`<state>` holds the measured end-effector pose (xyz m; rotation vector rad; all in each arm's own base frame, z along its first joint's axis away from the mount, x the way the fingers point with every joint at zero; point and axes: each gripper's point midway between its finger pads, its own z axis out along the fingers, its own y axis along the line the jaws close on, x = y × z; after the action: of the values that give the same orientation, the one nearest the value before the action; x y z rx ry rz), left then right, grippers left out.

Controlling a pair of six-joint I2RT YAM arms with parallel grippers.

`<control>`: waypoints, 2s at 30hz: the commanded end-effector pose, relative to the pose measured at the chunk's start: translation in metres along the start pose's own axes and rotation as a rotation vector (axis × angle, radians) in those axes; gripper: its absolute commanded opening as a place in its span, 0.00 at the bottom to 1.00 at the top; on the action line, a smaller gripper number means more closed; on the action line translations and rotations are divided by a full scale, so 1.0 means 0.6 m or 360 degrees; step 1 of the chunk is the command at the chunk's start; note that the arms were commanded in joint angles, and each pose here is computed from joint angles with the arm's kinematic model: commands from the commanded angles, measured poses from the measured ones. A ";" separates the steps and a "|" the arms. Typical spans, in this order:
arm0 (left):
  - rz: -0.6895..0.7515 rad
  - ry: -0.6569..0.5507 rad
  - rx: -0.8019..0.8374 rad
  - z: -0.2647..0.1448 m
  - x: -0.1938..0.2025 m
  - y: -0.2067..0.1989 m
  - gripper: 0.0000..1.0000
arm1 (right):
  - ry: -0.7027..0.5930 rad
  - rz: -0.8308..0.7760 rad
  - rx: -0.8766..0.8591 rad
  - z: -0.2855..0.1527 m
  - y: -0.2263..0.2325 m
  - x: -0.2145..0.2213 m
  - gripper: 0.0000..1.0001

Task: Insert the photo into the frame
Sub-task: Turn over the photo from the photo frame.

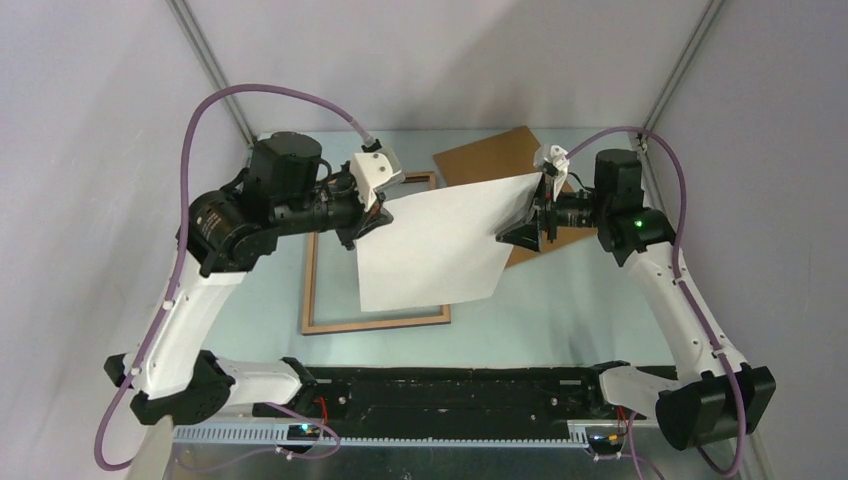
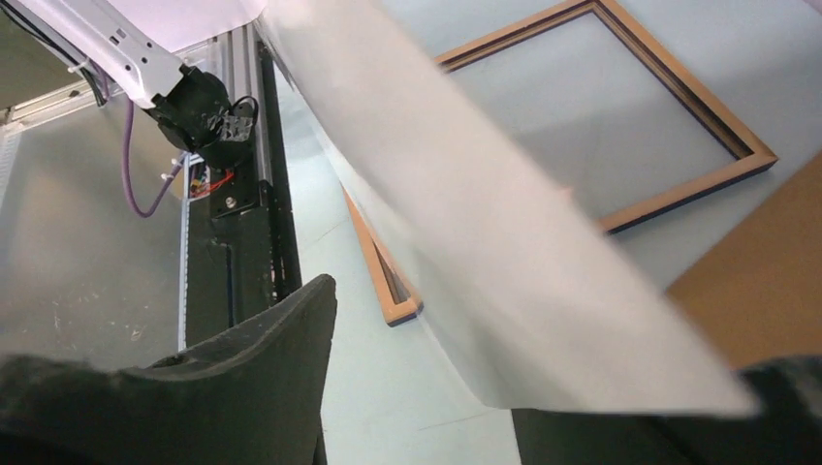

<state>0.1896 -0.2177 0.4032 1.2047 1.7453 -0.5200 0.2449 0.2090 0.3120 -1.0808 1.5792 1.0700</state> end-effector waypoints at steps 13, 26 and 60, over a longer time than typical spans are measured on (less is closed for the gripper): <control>-0.0236 0.0071 -0.0339 -0.033 0.051 0.092 0.00 | -0.0083 0.0176 -0.0108 0.060 0.021 -0.040 0.13; -0.0129 0.0043 -0.0266 -0.097 0.085 0.030 0.00 | 0.0013 0.0212 -0.0194 0.108 0.062 -0.061 0.00; -0.0286 0.0755 -0.0796 -0.023 0.234 0.247 0.36 | 0.0394 0.0586 0.0263 0.270 -0.150 0.015 0.00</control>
<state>0.2828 -0.0729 0.3108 0.8458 2.2511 0.1093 0.3478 0.3435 0.2645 -0.8730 2.0489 1.0860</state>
